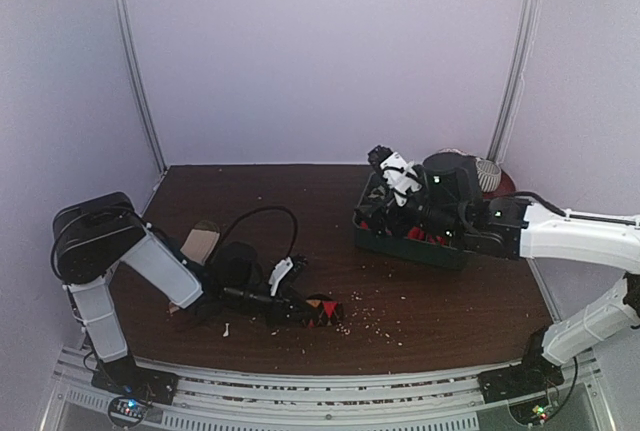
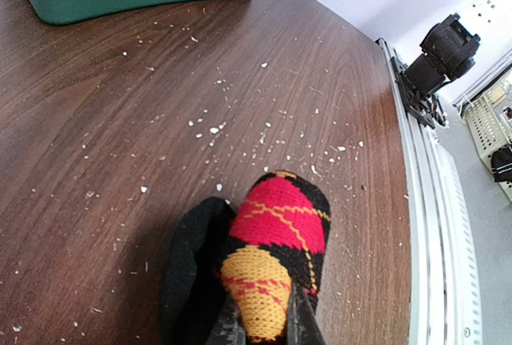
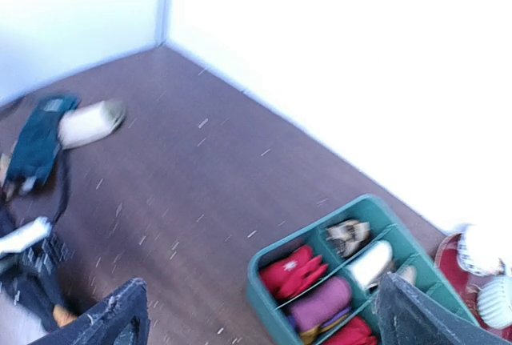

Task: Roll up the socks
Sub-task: Roll a pair of socks at the center of the board.

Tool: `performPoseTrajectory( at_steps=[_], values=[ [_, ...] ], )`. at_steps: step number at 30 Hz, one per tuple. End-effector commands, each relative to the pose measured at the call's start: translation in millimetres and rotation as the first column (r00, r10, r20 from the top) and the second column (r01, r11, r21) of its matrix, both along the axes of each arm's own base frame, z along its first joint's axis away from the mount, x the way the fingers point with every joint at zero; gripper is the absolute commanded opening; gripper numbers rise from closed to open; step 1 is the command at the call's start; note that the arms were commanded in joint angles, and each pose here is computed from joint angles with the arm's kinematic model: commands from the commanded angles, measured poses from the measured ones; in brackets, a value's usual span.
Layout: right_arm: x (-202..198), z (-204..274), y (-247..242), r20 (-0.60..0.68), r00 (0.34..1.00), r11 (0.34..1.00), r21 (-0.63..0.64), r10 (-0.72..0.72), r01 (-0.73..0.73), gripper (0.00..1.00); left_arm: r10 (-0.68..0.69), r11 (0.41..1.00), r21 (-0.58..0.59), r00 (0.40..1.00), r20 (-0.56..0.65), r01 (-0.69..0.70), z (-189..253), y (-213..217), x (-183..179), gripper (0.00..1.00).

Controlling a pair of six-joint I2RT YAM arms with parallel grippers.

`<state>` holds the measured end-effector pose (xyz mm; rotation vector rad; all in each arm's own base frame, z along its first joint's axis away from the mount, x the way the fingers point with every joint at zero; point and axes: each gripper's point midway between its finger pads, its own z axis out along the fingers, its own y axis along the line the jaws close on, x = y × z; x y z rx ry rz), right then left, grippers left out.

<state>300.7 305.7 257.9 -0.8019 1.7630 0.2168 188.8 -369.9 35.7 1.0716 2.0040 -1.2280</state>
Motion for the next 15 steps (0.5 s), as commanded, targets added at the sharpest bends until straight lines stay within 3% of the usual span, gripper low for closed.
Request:
performPoseTrajectory(
  at_steps=[1,6,10,15],
  values=[
    [15.0,25.2,-29.3,0.077,0.979,0.978,0.102,-0.188,0.18,1.0,0.11,0.934,0.354,0.978,-0.177,-0.041,-91.8,56.4,-24.9,0.0],
    [-19.4,-25.9,15.4,-0.091,0.987,0.991,0.021,0.133,-0.132,0.94,0.105,0.932,0.36,0.978,-0.182,-0.033,-94.3,57.8,-26.9,0.0],
    [-65.8,-88.9,49.8,-0.263,0.865,0.901,0.042,0.426,-0.431,0.84,0.1,0.927,0.374,0.977,-0.187,-0.023,-98.5,60.7,-29.4,0.0],
    [-87.6,-135.9,72.0,-0.367,0.745,0.817,0.084,0.557,-0.57,0.71,0.097,0.924,0.383,0.977,-0.188,-0.018,-100.5,61.7,-30.1,0.0]
  ],
)
